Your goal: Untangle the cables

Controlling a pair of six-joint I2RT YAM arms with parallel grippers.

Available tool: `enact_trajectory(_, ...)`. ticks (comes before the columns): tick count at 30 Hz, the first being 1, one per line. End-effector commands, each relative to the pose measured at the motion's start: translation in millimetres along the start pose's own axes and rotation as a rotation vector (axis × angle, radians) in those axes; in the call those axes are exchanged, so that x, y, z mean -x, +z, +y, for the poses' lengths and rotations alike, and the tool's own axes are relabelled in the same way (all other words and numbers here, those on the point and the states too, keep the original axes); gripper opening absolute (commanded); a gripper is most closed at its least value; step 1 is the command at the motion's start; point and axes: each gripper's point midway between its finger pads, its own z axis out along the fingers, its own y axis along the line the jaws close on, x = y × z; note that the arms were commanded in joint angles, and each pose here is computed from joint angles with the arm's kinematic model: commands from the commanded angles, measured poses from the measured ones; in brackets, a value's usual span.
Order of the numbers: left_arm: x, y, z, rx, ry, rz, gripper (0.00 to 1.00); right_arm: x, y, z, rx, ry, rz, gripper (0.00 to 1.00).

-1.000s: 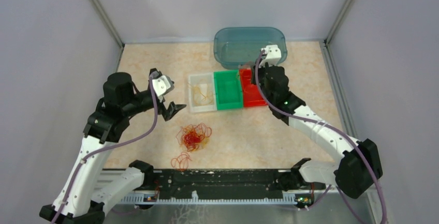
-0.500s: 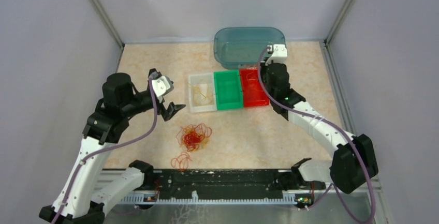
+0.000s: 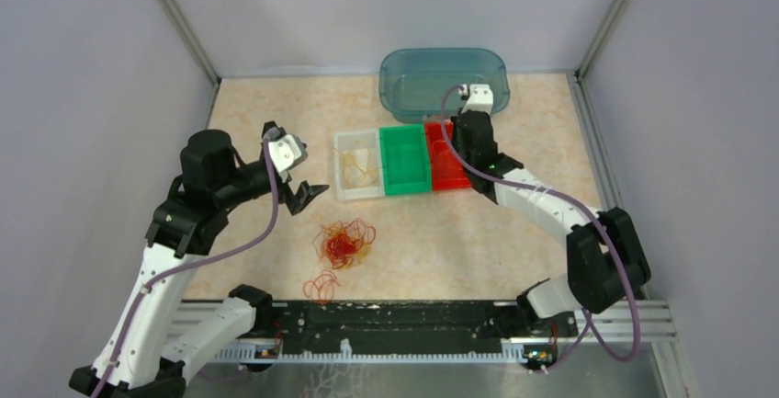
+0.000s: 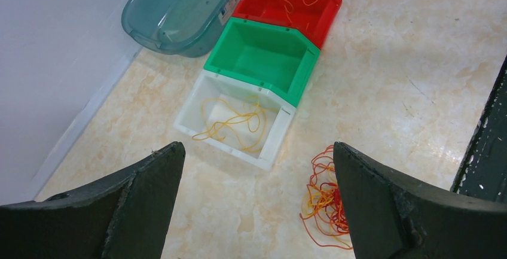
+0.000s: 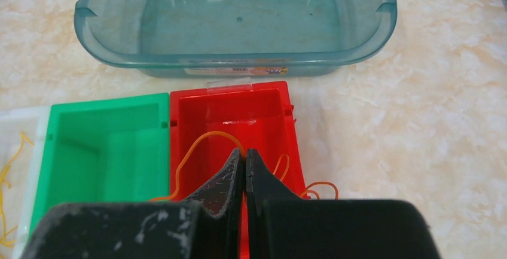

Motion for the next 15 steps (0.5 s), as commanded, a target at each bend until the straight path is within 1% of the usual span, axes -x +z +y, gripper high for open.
enact_trajectory(1, 14, -10, 3, 0.023, 0.027, -0.027, 0.99, 28, 14, 3, -0.022, 0.061, -0.066, 0.0)
enact_trajectory(10, 16, -11, 4, 0.029, 0.034, -0.023, 0.99, 9, 42, 10, 0.033, 0.131, -0.02, 0.0)
enact_trajectory(15, 14, -10, 5, 0.029, 0.037, -0.019, 0.99, 0, 50, 9, 0.06, 0.19, 0.009, 0.01)
